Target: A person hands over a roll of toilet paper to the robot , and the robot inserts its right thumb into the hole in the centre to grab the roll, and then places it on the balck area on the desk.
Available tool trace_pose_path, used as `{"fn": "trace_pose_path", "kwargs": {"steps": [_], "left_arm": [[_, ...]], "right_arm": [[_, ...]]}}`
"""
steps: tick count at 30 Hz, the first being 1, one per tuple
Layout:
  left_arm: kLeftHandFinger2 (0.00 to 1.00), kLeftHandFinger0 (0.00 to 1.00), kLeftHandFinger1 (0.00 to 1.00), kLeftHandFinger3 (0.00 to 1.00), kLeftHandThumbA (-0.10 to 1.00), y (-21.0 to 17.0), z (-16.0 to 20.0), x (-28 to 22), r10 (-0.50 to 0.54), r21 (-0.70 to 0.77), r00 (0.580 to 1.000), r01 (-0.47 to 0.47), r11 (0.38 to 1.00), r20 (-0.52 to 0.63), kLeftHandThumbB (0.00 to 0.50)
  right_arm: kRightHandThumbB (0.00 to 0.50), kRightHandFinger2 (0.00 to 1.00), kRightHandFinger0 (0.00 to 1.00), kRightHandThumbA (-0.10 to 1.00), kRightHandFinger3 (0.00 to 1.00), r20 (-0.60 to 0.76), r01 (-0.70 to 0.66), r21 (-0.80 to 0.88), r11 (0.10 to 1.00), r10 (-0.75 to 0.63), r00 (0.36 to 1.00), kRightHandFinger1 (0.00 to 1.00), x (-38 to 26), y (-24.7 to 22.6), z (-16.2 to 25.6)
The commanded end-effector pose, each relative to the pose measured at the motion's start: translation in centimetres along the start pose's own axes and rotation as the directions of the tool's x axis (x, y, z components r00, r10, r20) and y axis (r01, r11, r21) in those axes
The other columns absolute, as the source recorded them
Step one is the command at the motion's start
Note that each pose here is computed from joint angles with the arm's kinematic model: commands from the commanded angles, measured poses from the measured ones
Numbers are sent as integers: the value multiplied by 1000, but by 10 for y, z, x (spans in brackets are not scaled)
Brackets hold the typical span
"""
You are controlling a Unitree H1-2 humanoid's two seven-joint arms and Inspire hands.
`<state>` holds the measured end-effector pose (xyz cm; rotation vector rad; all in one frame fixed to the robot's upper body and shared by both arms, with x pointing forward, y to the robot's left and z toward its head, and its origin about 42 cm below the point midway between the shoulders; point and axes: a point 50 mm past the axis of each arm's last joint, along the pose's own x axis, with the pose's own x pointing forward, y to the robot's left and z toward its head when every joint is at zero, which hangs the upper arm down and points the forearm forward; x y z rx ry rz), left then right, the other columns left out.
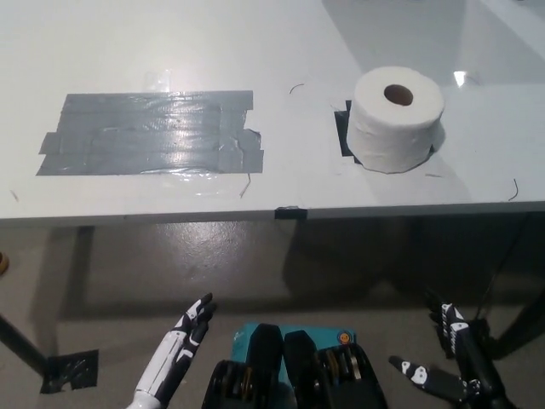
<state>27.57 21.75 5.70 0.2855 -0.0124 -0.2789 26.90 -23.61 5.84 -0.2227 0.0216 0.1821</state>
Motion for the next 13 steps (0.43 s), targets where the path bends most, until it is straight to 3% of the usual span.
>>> {"fn": "trace_pose_path", "kwargs": {"steps": [1, 10, 13], "left_arm": [[1000, 1000, 1000, 1000, 1000, -1, 6, -5, 15, -24, 999, -15, 1000, 32, 174], [1000, 1000, 1000, 1000, 1000, 2, 3, -12, 33, -34, 999, -32, 999, 33, 183], [1000, 1000, 1000, 1000, 1000, 3, 4, -12, 48, -44, 998, -47, 998, 35, 160]], "right_arm": [[203, 1000, 1000, 873, 1000, 133, 31, -4, 1000, -30, 991, 1000, 4, -8, 12], [192, 1000, 1000, 868, 1000, 134, 26, 11, 1000, -28, 991, 1000, 3, -5, 10], [184, 1000, 1000, 865, 1000, 137, 25, 6, 1000, -25, 990, 1000, 3, -6, 11]]}}
